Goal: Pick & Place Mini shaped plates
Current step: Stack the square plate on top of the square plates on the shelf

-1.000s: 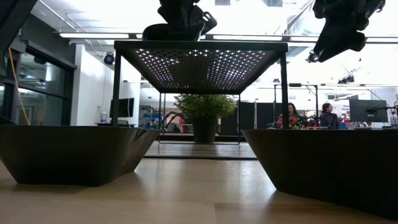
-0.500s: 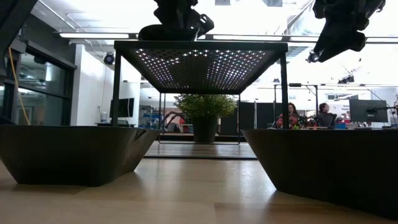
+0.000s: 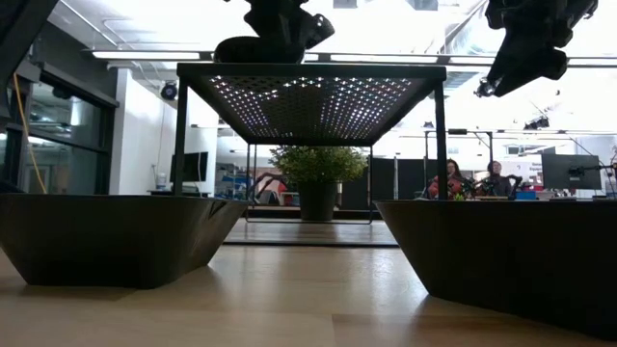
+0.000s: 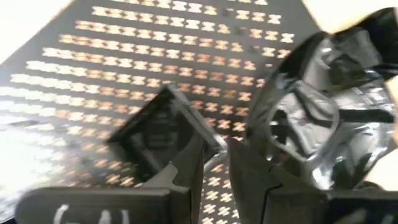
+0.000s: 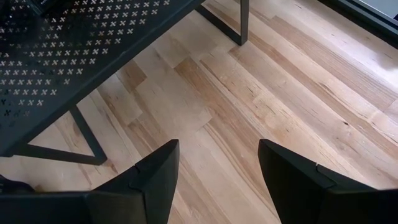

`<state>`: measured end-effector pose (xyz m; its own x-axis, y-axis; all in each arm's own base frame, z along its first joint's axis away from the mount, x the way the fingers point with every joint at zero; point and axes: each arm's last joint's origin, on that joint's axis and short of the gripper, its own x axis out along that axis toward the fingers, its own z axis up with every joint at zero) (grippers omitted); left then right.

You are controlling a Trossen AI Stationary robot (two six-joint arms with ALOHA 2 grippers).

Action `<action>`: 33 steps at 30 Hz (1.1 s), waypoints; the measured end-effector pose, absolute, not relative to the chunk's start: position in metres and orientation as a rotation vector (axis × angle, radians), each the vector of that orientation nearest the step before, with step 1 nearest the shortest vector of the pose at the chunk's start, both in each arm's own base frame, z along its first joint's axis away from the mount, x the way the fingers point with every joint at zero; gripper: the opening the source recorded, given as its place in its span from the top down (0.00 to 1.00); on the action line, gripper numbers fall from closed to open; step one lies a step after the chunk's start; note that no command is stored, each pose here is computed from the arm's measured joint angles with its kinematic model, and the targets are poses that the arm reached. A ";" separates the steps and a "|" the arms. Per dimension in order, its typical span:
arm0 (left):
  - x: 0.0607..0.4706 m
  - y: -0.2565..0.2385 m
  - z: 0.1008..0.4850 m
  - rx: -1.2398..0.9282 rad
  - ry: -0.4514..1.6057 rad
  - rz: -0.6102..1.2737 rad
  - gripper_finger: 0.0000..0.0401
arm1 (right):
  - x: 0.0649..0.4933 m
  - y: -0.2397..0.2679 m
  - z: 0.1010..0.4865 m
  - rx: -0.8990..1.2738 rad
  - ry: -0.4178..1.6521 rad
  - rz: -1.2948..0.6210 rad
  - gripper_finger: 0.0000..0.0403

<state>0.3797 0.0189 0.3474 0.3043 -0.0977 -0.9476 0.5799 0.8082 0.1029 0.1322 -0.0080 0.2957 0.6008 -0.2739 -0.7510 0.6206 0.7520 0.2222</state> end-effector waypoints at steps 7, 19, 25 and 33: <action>0.377 0.021 0.378 0.498 1.123 -0.356 0.83 | 0.131 -0.007 0.295 0.507 0.784 -0.525 0.47; 0.367 0.021 0.398 0.243 1.130 -0.167 0.83 | 0.129 -0.006 0.293 0.509 0.833 -0.484 0.47; 0.360 0.020 0.404 0.142 1.122 -0.099 0.83 | 0.126 -0.005 0.290 0.574 0.872 -0.513 0.47; 0.336 0.019 0.430 0.009 1.040 -0.004 0.83 | 0.116 -0.003 0.284 0.658 0.968 -0.584 0.47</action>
<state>0.3363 0.0190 0.4300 0.5062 0.0005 -0.8624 0.0079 1.0000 0.0052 0.1157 -0.0029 0.2844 0.4469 -0.1551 -0.8810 0.7067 0.6651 0.2414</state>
